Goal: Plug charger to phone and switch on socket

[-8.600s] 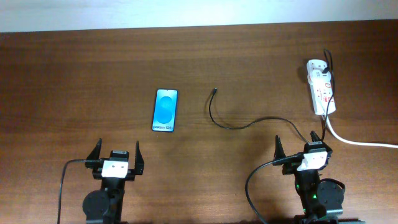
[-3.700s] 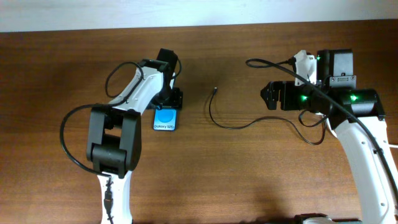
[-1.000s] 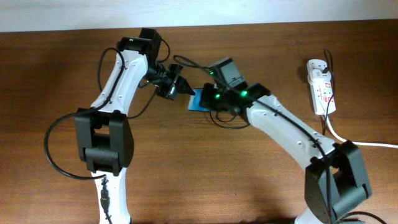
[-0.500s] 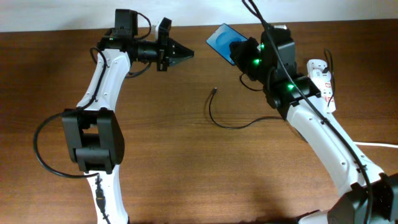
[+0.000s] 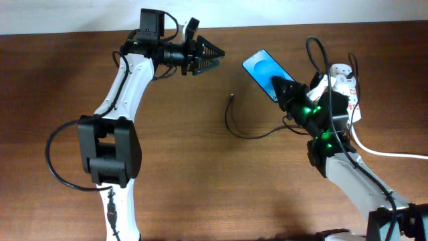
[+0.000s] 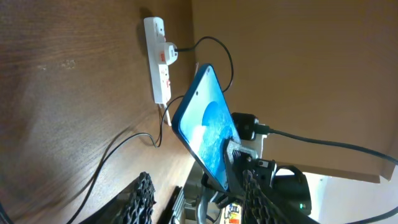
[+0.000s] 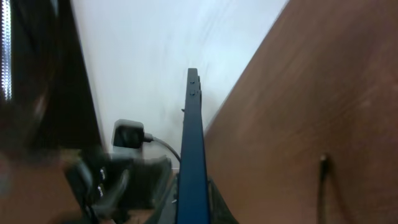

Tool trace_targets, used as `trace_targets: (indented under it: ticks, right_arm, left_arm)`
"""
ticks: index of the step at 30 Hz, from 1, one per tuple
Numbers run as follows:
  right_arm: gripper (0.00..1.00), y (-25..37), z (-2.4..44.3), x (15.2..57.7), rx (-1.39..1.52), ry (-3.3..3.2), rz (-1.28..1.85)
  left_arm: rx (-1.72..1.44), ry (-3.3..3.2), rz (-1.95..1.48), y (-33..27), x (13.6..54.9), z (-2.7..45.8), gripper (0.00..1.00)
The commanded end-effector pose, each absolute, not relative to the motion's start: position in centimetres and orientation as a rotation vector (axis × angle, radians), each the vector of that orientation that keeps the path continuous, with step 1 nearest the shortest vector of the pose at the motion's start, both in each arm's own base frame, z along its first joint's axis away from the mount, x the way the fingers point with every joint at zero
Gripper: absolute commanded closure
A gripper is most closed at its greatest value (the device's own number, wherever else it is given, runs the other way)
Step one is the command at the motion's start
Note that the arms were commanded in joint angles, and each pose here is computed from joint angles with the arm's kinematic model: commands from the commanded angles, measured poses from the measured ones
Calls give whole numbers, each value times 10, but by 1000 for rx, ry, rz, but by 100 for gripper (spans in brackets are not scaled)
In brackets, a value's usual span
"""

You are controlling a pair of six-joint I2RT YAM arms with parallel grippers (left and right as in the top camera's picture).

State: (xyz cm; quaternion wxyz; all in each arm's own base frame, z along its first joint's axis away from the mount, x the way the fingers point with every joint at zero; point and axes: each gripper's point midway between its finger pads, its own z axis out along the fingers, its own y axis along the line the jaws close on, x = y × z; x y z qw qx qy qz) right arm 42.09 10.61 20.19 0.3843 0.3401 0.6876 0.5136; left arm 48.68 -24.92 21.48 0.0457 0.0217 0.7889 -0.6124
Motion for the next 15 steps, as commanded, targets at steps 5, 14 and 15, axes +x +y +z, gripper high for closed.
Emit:
trace_targets:
  ticks: [5,14,15]
  right_arm:
    - [96,138,256,455,1060,1508,1396]
    - [96,193,246,457,1105,1608,1489]
    - [96,194,242,457,1114,1626,1480]
  left_arm:
    - [62,2418,-1865,-255,489,211,55]
    - [-120,2388,-1839,-299,510,227,41]
    - [-119,2381,-1828,-301,512,228,43]
